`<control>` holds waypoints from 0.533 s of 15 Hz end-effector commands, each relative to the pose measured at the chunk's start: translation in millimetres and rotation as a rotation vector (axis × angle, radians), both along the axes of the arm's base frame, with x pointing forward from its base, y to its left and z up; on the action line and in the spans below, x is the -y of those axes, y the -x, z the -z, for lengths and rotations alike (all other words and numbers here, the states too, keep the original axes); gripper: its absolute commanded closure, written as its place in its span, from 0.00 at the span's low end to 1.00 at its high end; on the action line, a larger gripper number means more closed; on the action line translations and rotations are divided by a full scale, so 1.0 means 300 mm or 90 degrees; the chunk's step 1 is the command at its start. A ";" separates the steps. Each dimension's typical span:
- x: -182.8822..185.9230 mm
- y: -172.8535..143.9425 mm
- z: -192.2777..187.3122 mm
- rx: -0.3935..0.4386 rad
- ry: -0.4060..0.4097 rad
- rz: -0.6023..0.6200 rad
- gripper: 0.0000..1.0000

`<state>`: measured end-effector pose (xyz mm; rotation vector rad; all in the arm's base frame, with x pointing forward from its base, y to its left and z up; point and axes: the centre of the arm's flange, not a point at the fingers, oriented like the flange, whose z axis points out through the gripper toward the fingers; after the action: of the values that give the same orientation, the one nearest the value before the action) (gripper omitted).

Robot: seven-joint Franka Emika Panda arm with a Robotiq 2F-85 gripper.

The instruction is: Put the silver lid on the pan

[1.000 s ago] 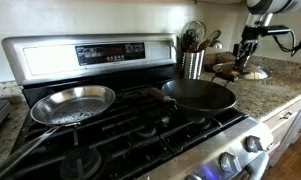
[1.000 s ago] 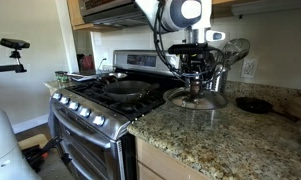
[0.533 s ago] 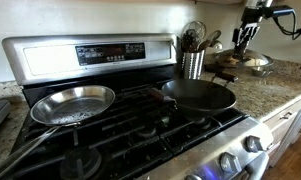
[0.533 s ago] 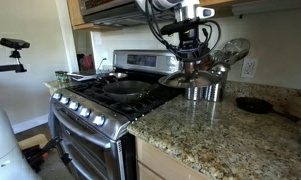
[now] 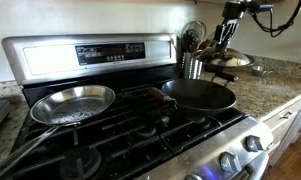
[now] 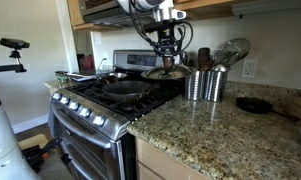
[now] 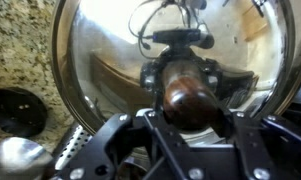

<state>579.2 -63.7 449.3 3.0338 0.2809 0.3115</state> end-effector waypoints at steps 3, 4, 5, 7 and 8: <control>-0.229 0.048 0.048 -0.019 -0.003 -0.105 0.81; -0.270 0.052 0.066 -0.027 -0.001 -0.123 0.81; -0.300 0.059 0.079 -0.033 -0.001 -0.139 0.81; -0.357 0.075 0.104 -0.044 -0.001 -0.167 0.81; -0.385 0.086 0.116 -0.047 -0.003 -0.182 0.81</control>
<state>568.1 37.1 416.0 3.0195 0.6235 0.2180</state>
